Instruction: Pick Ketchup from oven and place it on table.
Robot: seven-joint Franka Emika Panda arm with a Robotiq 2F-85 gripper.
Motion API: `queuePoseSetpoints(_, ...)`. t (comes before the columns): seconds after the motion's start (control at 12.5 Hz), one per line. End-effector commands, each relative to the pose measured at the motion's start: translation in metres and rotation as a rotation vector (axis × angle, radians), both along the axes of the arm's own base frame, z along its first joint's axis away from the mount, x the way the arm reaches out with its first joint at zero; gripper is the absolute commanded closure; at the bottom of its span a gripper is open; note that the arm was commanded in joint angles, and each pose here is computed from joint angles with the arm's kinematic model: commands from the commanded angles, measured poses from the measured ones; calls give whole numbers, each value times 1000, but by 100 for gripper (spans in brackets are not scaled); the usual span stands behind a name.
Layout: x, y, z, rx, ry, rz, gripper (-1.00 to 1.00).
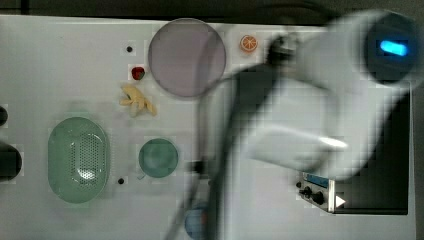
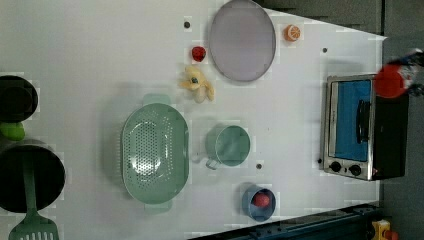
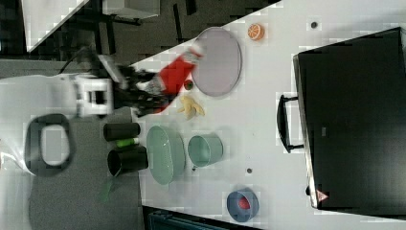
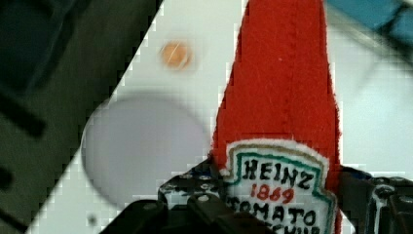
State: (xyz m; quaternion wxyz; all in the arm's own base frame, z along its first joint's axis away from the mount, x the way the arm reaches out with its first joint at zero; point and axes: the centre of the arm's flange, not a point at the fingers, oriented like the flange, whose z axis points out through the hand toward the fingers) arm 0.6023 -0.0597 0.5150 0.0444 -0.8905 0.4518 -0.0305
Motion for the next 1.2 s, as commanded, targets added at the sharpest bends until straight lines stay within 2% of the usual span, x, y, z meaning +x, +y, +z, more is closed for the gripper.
queuePoseSetpoints(0.08, -12, 61, -84, 13, 153, 61, -23)
queuePoseSetpoints(0.56, -54, 50, -194, -23, 151, 44, -23)
queuePoseSetpoints(0.72, -69, 40, -226, -30, 181, 24, -23)
queuePoseSetpoints(1.04, -76, 30, -286, -61, 182, 7, -23)
queuePoseSetpoints(1.12, -78, 29, -296, -66, 189, 6, -26)
queuePoseSetpoints(1.2, -77, 28, -304, -71, 183, 5, -42)
